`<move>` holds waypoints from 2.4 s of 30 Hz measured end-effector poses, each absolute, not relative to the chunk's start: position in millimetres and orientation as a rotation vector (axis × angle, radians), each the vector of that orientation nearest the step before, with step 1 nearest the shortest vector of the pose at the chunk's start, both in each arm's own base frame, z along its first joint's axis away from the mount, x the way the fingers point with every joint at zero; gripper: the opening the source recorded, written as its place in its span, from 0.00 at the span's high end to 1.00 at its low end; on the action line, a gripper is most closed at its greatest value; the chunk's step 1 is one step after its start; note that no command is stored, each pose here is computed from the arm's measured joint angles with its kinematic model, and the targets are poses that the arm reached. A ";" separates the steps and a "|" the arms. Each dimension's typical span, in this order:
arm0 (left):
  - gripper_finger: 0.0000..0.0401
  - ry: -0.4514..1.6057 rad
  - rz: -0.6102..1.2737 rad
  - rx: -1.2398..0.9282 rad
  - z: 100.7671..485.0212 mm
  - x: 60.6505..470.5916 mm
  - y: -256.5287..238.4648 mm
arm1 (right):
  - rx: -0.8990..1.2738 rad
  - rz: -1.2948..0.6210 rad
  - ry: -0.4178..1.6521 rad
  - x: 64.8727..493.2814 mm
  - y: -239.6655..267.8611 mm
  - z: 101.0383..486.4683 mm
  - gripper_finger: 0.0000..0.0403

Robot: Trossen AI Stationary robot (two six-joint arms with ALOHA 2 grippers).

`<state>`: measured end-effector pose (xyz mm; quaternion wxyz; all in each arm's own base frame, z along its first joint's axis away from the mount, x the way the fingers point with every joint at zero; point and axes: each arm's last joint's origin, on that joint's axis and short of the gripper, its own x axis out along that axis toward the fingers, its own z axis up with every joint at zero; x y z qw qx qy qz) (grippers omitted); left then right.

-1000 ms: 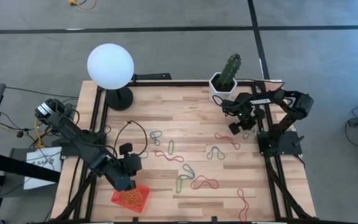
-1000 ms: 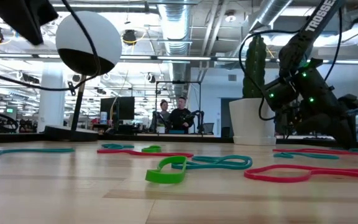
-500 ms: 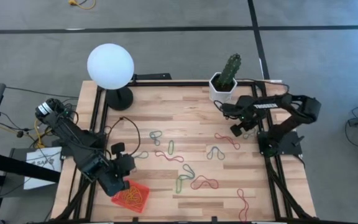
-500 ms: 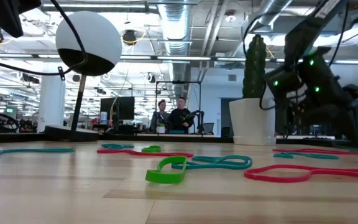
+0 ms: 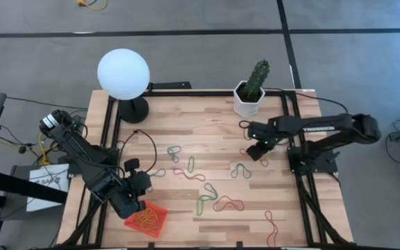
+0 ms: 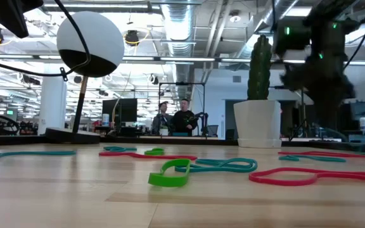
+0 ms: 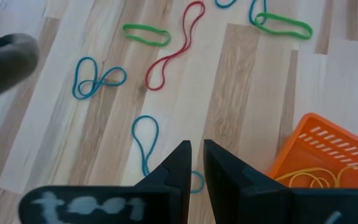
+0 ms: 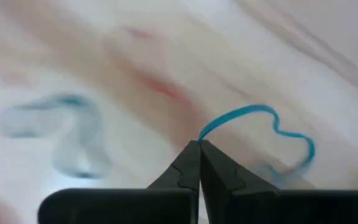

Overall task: Pick and place rubber bands into bin
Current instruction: Put the blue rubber band into the basket

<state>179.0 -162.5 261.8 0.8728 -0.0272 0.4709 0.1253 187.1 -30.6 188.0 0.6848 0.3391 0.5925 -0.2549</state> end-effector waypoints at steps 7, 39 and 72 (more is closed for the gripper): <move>0.92 0.979 0.265 -0.055 261.9 179.1 -162.4 | 0.736 -0.158 0.831 230.9 1.2 221.3 1.00; 0.92 0.975 0.618 0.016 261.3 158.6 -136.0 | 0.458 0.400 0.335 482.1 160.4 237.6 1.00; 0.92 0.949 0.675 -0.025 262.1 156.4 -133.8 | 0.426 0.387 0.662 519.2 192.2 165.6 0.94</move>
